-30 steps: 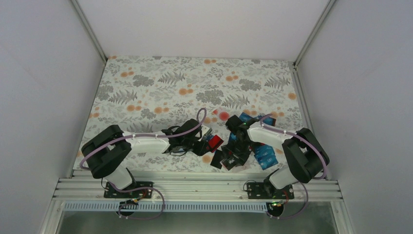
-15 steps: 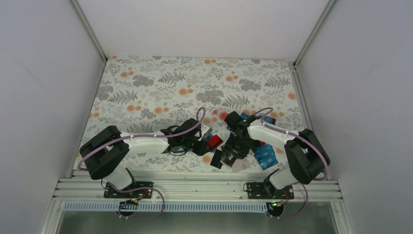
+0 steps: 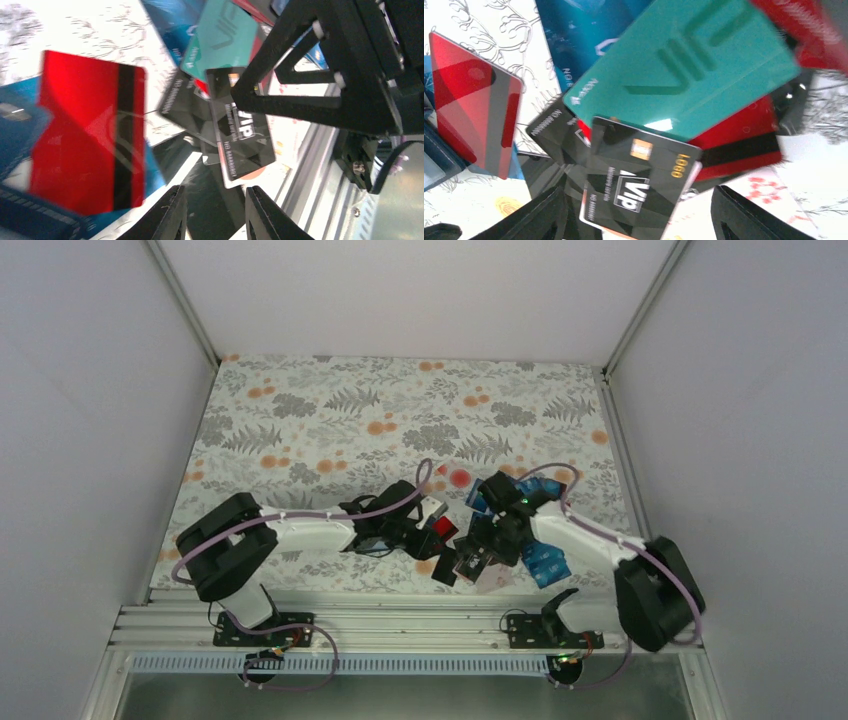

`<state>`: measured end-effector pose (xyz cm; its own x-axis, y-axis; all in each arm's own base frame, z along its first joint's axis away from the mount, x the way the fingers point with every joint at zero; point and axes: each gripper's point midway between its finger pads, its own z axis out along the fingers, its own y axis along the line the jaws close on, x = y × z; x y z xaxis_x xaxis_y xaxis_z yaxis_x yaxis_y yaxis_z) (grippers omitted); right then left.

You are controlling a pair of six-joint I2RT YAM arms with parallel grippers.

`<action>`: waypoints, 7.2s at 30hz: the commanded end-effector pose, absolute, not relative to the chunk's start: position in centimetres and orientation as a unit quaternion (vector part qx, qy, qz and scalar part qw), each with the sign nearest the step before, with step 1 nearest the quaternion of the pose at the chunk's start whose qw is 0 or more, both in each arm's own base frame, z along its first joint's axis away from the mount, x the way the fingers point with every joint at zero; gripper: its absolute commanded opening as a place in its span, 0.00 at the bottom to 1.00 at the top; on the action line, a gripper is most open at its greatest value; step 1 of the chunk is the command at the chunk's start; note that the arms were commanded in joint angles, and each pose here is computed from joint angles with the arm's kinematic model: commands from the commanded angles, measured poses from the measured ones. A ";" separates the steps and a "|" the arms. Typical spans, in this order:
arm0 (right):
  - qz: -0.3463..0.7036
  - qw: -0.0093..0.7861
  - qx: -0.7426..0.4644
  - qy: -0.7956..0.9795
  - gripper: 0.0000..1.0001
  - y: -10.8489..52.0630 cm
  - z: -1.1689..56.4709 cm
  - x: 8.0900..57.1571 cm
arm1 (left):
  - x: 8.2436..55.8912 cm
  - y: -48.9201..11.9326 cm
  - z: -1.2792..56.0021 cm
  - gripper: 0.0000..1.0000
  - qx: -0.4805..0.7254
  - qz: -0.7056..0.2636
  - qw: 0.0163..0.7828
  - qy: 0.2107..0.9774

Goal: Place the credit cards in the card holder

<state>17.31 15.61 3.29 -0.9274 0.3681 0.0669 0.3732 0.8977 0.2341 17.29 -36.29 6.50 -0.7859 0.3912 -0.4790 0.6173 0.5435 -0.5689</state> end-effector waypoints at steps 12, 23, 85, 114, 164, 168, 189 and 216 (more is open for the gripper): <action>-0.072 -0.075 -0.177 -0.979 0.82 9.9 2.3 19.2 | 17.1 -39.9 5.9 0.38 0.355 -0.299 0.195 0.864; -0.136 0.031 -0.083 -0.987 0.80 16.5 -1.2 14.0 | 16.2 -37.2 5.9 0.38 0.347 -0.289 0.201 0.869; -0.327 0.095 -0.147 -0.929 0.70 18.1 0.3 7.0 | 14.8 -40.2 0.9 0.10 0.368 -0.321 0.068 0.870; -0.357 0.066 -0.140 -0.921 0.12 18.4 3.5 8.9 | 13.8 -39.9 0.8 0.10 0.343 -0.345 0.053 0.872; -0.483 -0.131 0.170 -0.849 0.04 29.7 14.5 22.1 | 23.6 -14.4 5.3 0.07 -0.051 -0.144 0.208 0.966; -0.483 -0.091 0.197 -0.848 0.04 31.0 13.0 21.9 | 23.5 -13.4 4.1 0.06 -0.073 -0.142 0.192 0.968; -0.453 0.037 0.196 -0.869 0.04 32.6 5.3 20.4 | 23.2 -14.2 1.7 0.05 -0.060 -0.164 0.168 0.970; -0.432 0.021 0.153 -0.888 0.04 31.9 6.2 21.1 | 22.9 -14.4 1.3 0.04 -0.060 -0.172 0.163 0.970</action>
<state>20.89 31.77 4.66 -0.9498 -0.3062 -0.0647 -0.2390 0.5765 0.7814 22.94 -14.35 1.55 -0.9396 -0.1718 -0.2959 -0.0635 0.9373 -0.3427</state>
